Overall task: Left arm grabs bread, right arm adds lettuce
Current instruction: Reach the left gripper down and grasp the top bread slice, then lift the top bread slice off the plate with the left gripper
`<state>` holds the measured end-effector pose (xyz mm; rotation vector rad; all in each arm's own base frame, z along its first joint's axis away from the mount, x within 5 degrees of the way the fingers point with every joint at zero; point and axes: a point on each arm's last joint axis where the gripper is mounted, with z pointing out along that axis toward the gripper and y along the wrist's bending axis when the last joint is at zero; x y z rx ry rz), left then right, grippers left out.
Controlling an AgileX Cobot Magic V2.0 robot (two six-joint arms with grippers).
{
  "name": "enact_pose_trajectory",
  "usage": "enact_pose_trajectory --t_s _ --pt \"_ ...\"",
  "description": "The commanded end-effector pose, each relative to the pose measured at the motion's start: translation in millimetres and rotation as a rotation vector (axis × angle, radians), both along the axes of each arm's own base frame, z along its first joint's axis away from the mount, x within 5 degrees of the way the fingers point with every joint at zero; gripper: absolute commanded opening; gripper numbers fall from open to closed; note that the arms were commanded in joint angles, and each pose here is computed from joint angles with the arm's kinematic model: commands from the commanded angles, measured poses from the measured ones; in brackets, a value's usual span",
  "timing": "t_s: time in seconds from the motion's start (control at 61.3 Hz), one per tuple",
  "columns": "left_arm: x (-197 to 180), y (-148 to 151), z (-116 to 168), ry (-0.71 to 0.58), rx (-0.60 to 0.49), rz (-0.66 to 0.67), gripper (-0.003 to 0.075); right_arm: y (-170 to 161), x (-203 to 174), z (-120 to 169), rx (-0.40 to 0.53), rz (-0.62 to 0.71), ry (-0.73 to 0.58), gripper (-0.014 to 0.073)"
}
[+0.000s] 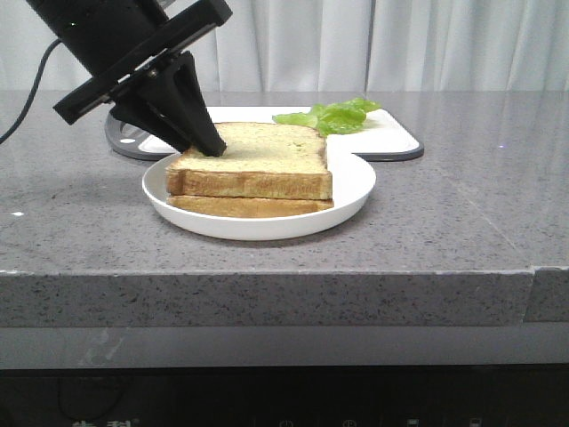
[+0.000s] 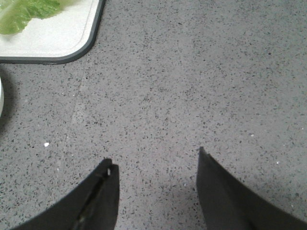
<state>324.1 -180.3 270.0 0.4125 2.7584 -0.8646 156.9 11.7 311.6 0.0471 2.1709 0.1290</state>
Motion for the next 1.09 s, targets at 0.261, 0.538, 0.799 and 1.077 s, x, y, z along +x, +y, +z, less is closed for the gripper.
enact_pose_trajectory --t_s 0.261,0.538,0.799,1.077 --pt "-27 6 63 -0.136 -0.091 -0.04 -0.002 -2 3 17 -0.008 -0.01 -0.101 0.0398" --pt "-59 36 114 -0.286 -0.139 0.003 -0.002 -2 4 17 -0.008 -0.01 -0.103 0.0398" --pt "-85 84 125 -0.353 -0.191 0.085 -0.002 -2 4 17 -0.008 -0.01 -0.103 0.0398" --pt "-111 125 102 -0.355 -0.256 0.171 -0.002 -2 4 17 -0.006 -0.01 -0.102 0.0398"
